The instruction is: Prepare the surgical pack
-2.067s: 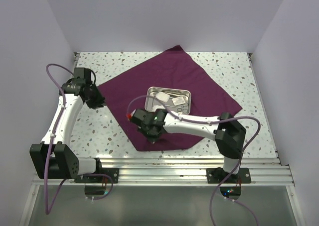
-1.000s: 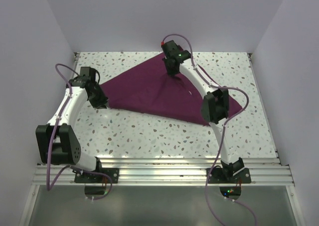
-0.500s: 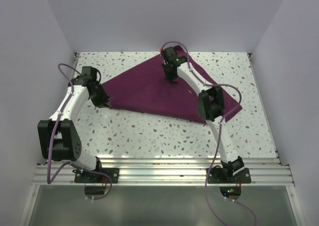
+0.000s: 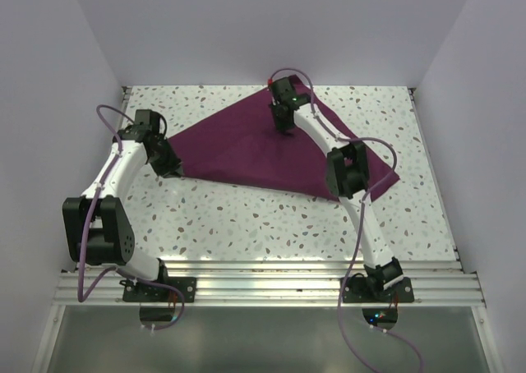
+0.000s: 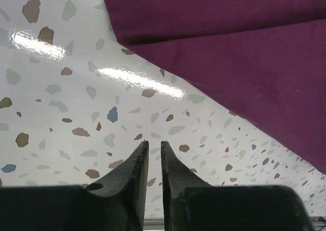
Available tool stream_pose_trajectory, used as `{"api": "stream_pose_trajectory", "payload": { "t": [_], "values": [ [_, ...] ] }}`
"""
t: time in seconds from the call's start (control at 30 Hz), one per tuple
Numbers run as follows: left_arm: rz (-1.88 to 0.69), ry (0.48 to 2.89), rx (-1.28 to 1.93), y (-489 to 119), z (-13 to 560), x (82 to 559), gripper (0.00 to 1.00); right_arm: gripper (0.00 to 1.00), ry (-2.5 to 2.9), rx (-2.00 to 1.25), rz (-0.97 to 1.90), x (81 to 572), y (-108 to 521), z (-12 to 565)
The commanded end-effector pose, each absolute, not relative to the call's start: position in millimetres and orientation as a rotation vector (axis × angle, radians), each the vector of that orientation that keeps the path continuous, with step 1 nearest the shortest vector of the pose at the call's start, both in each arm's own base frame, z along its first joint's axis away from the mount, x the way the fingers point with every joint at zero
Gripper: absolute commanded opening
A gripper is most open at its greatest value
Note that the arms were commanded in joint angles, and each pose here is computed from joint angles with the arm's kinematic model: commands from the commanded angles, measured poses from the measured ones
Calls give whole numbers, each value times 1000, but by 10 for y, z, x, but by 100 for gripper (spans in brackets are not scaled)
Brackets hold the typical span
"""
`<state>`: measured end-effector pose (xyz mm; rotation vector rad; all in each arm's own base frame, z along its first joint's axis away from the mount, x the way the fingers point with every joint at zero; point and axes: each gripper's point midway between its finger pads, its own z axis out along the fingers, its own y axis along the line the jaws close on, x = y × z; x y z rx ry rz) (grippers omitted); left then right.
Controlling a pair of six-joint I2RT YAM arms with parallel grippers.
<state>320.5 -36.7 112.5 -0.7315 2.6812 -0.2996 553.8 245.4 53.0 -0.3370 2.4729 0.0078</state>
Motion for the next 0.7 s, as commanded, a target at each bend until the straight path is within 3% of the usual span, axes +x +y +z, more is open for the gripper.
{"api": "stream_pose_trajectory", "payload": {
  "t": [0.0,0.2,0.33,0.43,0.67],
  "values": [
    [-323,2641,-695,-357,1188,3324,20,19,2379,-276,28,5815,2463,675],
    [-350,2609,-652,-381,1218,3528,19,56,2299,-130,107,5979,2322,1227],
    [-372,2600,-585,-410,1176,3775,12,58,2304,109,206,5928,1934,1573],
    [-386,2629,-535,-457,1111,3969,0,59,2346,274,239,5769,1542,1736],
    [-418,2629,-481,-504,966,4497,0,48,2493,482,74,5062,642,1672]
  ]
}}
